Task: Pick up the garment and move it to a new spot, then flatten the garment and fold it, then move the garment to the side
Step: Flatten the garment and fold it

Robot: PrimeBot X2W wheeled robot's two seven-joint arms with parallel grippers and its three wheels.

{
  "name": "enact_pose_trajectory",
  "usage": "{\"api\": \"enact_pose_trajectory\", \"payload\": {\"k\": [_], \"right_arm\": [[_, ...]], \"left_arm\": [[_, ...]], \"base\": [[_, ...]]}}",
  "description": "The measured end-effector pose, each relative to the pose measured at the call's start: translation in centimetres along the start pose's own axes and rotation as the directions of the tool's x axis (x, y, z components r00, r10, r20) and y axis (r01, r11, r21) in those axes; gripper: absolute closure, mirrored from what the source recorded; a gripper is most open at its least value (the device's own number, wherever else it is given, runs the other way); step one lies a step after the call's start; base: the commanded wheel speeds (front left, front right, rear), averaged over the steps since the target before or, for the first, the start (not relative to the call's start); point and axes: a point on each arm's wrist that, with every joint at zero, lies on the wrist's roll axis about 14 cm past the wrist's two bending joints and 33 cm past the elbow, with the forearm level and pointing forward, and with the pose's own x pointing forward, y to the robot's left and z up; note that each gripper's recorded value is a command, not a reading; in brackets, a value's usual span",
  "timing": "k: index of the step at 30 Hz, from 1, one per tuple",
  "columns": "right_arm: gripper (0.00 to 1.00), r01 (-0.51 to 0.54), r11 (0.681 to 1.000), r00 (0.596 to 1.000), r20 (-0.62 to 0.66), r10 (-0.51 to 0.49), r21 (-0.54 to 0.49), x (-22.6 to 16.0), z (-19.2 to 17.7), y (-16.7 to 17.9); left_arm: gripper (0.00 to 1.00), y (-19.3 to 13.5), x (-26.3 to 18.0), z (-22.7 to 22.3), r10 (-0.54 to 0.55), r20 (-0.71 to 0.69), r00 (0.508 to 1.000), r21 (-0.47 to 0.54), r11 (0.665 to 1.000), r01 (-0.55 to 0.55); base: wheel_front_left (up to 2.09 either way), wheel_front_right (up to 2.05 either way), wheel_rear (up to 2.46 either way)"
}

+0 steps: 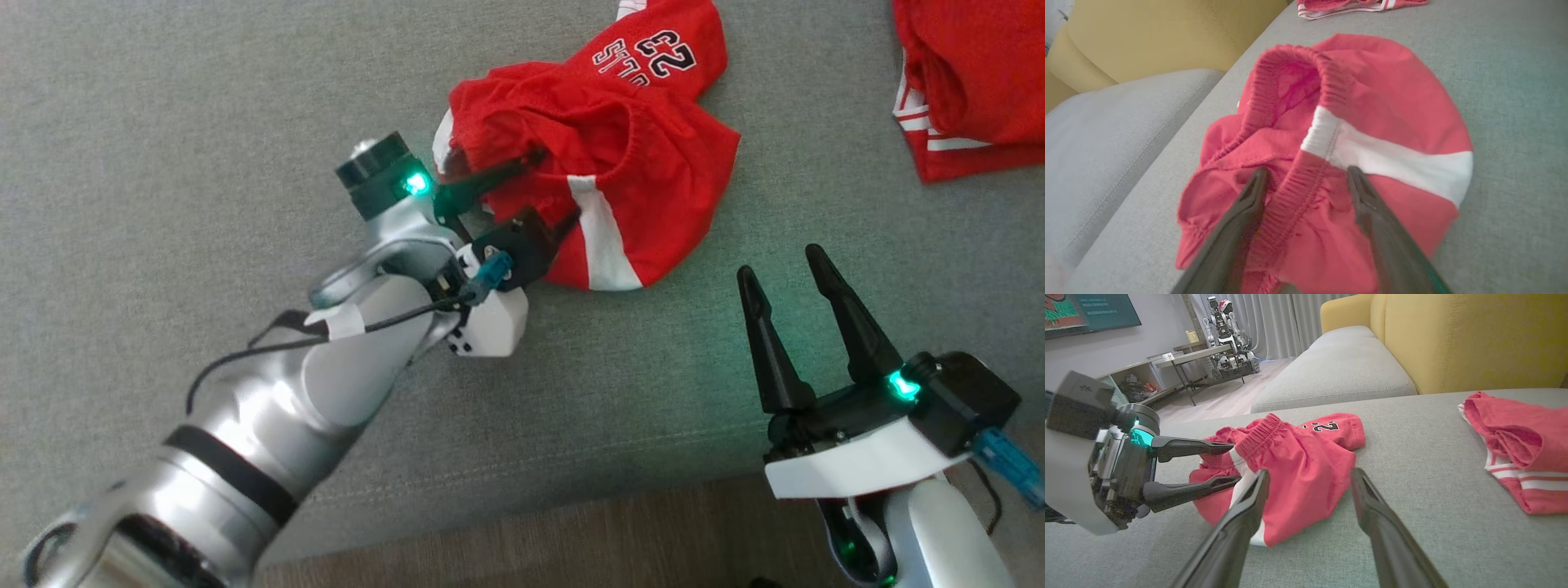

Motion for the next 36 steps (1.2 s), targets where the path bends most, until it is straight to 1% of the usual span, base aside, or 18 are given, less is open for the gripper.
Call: {"api": "enact_pose_trajectory", "payload": {"k": [5, 12, 13, 14, 15, 16, 18, 19, 21, 26, 29, 31, 33, 34, 36], "right_arm": [[0.00, 0.006, 1.000, 1.000, 0.003, -0.006, -0.002, -0.1, 0.1, -0.2], [0.00, 0.015, 1.000, 1.000, 0.011, -0.015, -0.005, -0.4, 0.5, -0.4], [0.00, 0.017, 1.000, 1.000, 0.012, -0.017, -0.006, -0.5, 0.6, -0.4], [0.00, 0.019, 1.000, 1.000, 0.013, -0.019, -0.006, -0.6, 0.6, -0.5], [0.00, 0.020, 1.000, 1.000, 0.012, -0.020, -0.007, -0.6, 0.6, -0.5], [0.00, 0.021, 1.000, 1.000, 0.013, -0.021, -0.007, -0.7, 0.7, -0.5], [0.00, 0.024, 1.000, 1.000, 0.017, -0.024, -0.008, -0.8, 0.8, -0.6], [0.00, 0.025, 1.000, 1.000, 0.018, -0.025, -0.009, -0.8, 0.9, -0.6], [0.00, 0.028, 1.000, 0.999, 0.018, -0.027, -0.010, -0.9, 0.9, -0.7], [0.00, 0.030, 1.000, 0.999, 0.025, -0.030, -0.009, -1.2, 1.2, -0.7], [0.00, 0.036, 0.999, 0.999, 0.038, -0.036, -0.006, -1.5, 1.7, -0.7], [0.00, 0.042, 0.999, 0.998, 0.050, -0.042, 0.005, -1.7, 2.1, -0.6], [0.00, 0.050, 0.999, 0.997, 0.061, -0.051, 0.011, -2.0, 2.5, -0.6], [0.00, 0.055, 0.998, 0.996, 0.066, -0.056, 0.010, -2.2, 2.6, -0.7], [0.00, 0.065, 0.998, 0.995, 0.080, -0.066, 0.006, -2.3, 3.2, -1.0]], "left_arm": [[0.00, 0.7, 0.2, 1.1, -0.013, 0.022, 1.000, 0.068, 0.998, 0.011], [0.00, -0.4, 0.3, 2.3, -0.056, 0.035, 0.998, 0.132, 0.990, 0.051], [0.06, -0.5, 0.3, 2.4, -0.058, 0.035, 0.998, 0.136, 0.989, 0.053], [0.24, -0.4, 0.3, 2.4, -0.058, 0.029, 0.998, 0.141, 0.989, 0.053], [0.38, -0.3, 0.3, 2.4, -0.057, 0.028, 0.998, 0.145, 0.988, 0.053], [0.49, -0.2, 0.2, 2.5, -0.055, 0.028, 0.998, 0.150, 0.987, 0.051], [0.55, 0.0, 0.1, 2.6, -0.046, 0.028, 0.999, 0.157, 0.987, 0.041], [0.65, 0.0, 0.1, 2.7, -0.045, 0.026, 0.999, 0.160, 0.986, 0.040], [1.00, -0.1, -0.1, 2.7, -0.044, 0.020, 0.999, 0.160, 0.986, 0.040], [1.00, -0.7, -0.9, 1.7, -0.052, -0.031, 0.998, 0.125, 0.991, 0.056], [1.00, -0.8, -1.0, 2.8, -0.054, -0.007, 0.999, 0.069, 0.996, 0.054], [1.00, -0.7, -0.8, 4.4, -0.049, 0.039, 0.998, -0.051, 0.997, 0.051], [1.00, -1.2, -0.5, 6.5, -0.069, 0.089, 0.994, -0.171, 0.982, 0.083], [1.00, -1.4, -0.3, 7.5, -0.081, 0.109, 0.991, -0.209, 0.972, 0.103], [1.00, -0.7, 0.2, 9.6, -0.088, 0.143, 0.986, -0.255, 0.959, 0.122]], "base": [[0.00, 0.00, 0.00], [0.00, 0.00, 0.00], [0.00, 0.00, 0.00], [0.00, 0.00, 0.00], [0.00, 0.00, 0.00], [0.00, 0.00, 0.00], [0.00, 0.00, 0.00], [0.00, 0.00, 0.00], [0.00, 0.00, 0.00], [0.00, 0.00, 0.00], [0.00, 0.00, 0.00], [0.00, 0.00, 0.00], [0.00, 0.00, 0.00], [0.00, 0.00, 0.00], [0.00, 0.00, 0.00]]}}
